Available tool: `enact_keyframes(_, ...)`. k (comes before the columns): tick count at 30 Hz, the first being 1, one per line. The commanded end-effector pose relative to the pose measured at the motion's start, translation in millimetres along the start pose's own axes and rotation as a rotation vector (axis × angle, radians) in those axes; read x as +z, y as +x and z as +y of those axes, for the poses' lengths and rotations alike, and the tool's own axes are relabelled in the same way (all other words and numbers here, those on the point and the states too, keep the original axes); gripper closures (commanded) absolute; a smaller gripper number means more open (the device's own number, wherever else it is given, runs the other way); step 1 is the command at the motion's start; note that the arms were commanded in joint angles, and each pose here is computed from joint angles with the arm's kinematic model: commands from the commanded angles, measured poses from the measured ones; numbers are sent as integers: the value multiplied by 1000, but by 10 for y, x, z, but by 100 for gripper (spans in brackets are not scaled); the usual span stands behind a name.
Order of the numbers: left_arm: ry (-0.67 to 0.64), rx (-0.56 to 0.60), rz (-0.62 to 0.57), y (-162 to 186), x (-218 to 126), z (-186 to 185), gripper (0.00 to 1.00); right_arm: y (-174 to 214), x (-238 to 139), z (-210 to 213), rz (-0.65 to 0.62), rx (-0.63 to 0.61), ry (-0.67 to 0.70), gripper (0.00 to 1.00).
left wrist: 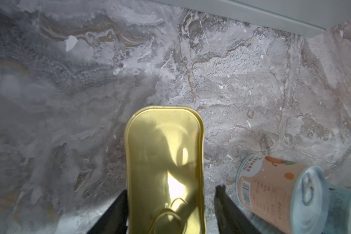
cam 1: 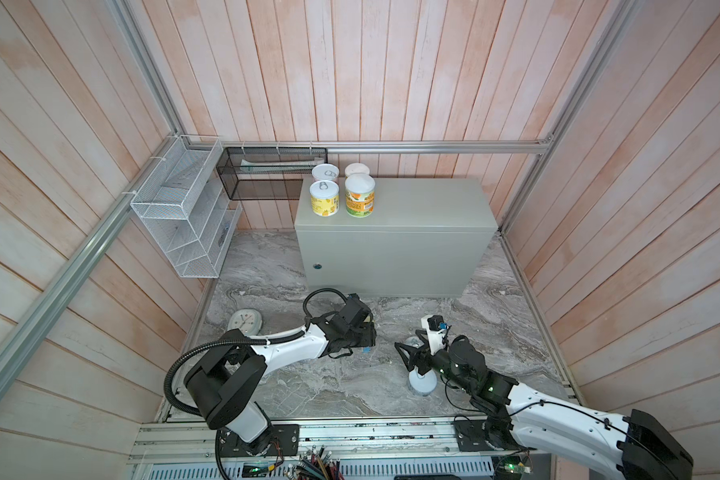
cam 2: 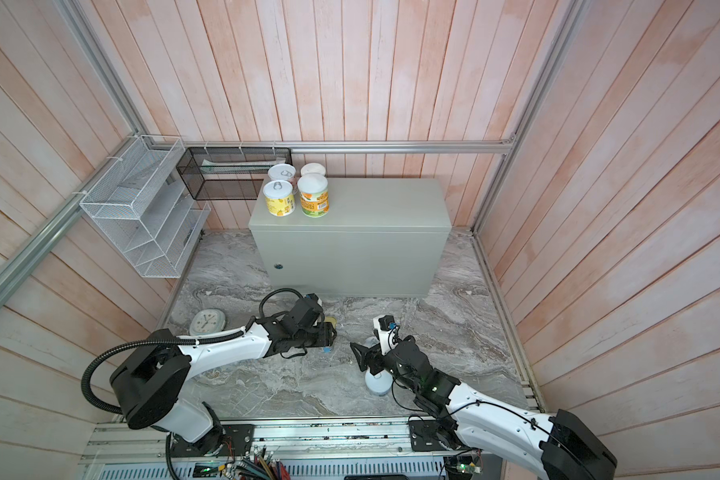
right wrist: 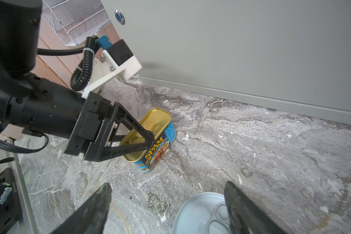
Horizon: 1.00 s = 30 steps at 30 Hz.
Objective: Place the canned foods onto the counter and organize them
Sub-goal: 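Lower the gold-lidded tin to the floor with the left gripper while the right gripper approaches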
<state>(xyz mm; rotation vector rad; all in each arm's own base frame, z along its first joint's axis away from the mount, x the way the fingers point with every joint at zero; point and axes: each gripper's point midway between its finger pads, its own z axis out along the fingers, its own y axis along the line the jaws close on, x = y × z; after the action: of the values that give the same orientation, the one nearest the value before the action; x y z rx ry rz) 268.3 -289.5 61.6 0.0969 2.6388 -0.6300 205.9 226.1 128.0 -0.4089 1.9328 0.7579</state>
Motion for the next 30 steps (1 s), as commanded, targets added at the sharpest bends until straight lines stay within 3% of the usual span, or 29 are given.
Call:
enact_keyframes(1, 47, 11, -17, -117, -38, -178, 31, -78, 10, 23, -24, 1, 13, 14)
enact_keyframes(9, 162, -4, -15, -146, -210, -422, 31, 16, -3, 98, 6, -7, 3, 14)
enact_keyframes(14, 186, 15, -72, -271, -437, -472, 29, 34, 41, 167, 20, -28, 7, 13)
enact_keyframes(25, 152, 14, -207, -514, -993, -179, 17, 120, 336, 358, 114, -59, -40, 12)
enact_keyframes(30, 138, 12, -237, -531, -1157, -78, 7, 187, 463, 447, 156, -45, -69, 12)
